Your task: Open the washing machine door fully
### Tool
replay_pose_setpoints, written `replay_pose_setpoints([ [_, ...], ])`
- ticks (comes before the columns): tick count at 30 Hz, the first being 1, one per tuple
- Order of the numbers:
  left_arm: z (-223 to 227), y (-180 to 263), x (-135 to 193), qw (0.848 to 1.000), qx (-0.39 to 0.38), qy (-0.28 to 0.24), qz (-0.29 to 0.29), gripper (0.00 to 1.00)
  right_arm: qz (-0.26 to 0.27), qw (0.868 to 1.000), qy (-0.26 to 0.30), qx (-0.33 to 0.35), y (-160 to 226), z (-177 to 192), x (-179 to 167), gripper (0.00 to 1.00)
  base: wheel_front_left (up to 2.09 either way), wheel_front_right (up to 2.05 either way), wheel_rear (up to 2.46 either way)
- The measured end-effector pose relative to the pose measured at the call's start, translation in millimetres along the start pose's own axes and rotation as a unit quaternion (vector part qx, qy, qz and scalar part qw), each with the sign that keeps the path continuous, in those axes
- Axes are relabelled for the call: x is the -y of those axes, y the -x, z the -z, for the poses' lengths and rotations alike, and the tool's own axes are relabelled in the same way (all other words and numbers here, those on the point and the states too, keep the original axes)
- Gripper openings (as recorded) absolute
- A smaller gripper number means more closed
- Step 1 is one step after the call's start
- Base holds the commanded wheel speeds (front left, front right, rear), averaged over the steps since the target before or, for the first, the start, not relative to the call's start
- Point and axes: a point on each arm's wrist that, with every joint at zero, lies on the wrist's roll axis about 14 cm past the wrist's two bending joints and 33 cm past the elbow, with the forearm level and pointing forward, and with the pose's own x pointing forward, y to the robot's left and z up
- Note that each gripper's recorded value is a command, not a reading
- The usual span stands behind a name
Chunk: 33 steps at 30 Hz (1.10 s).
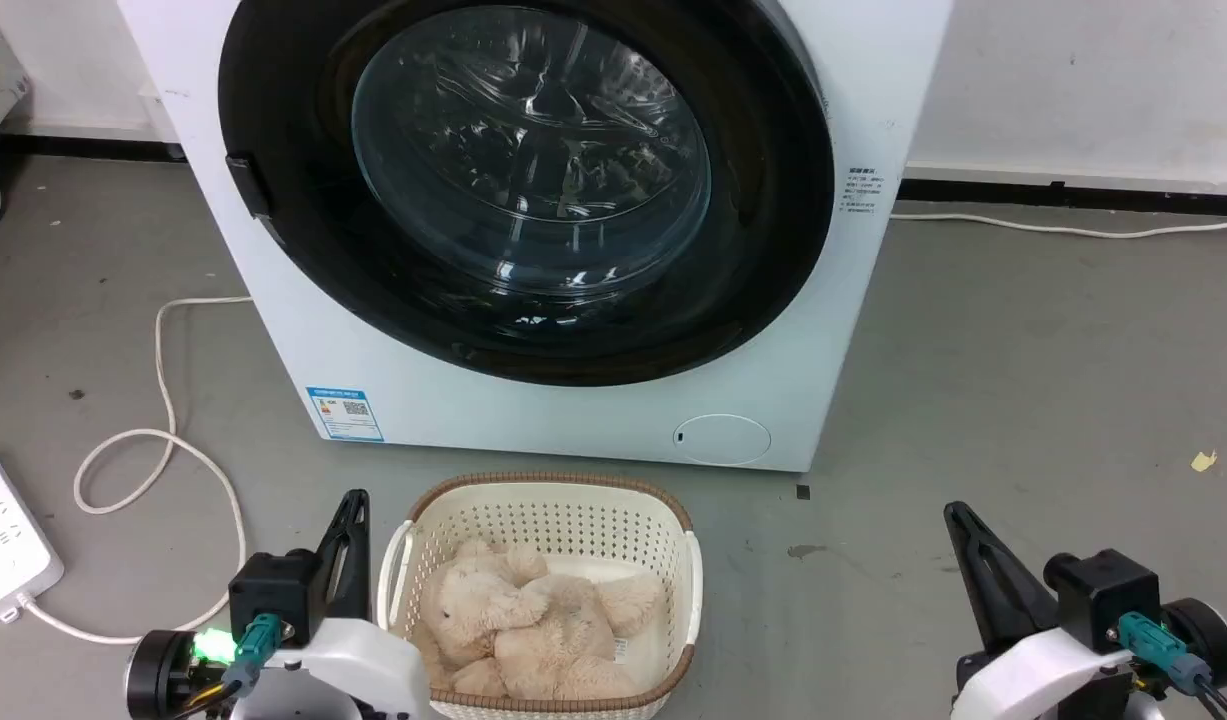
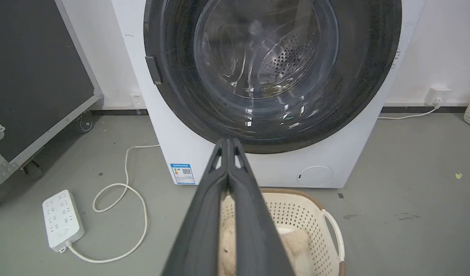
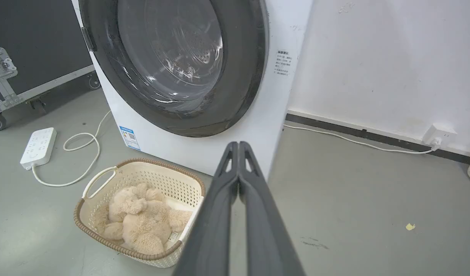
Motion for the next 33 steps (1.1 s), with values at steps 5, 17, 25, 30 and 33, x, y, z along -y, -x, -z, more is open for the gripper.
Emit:
replay_pose_setpoints([
  [5, 0.0, 0.0, -0.1, 1.0, 0.0, 0.0, 0.0, 0.0, 0.0, 1.0, 0.0, 0.0, 0.0, 0.0, -0.1, 0.0, 0.0, 0.0, 0.0],
  [17, 0.0, 0.0, 0.0, 1.0, 0.0, 0.0, 0.0, 0.0, 0.0, 1.0, 0.0, 0.0, 0.0, 0.0, 0.0, 0.0, 0.0, 0.0, 0.0],
  [25, 0.0, 0.0, -0.1, 1.0, 0.0, 0.0, 0.0, 0.0, 0.0, 1.0, 0.0, 0.0, 0.0, 0.0, -0.1, 0.0, 0.0, 0.0, 0.0],
  [30, 0.0, 0.0, 0.0, 1.0, 0.0, 0.0, 0.0, 0.0, 0.0, 1.0, 0.0, 0.0, 0.0, 0.0, -0.1, 0.0, 0.0, 0.0, 0.0],
  [33, 0.0, 0.0, -0.1, 1.0, 0.0, 0.0, 0.0, 0.0, 0.0, 1.0, 0.0, 0.0, 0.0, 0.0, -0.1, 0.0, 0.0, 0.0, 0.0],
])
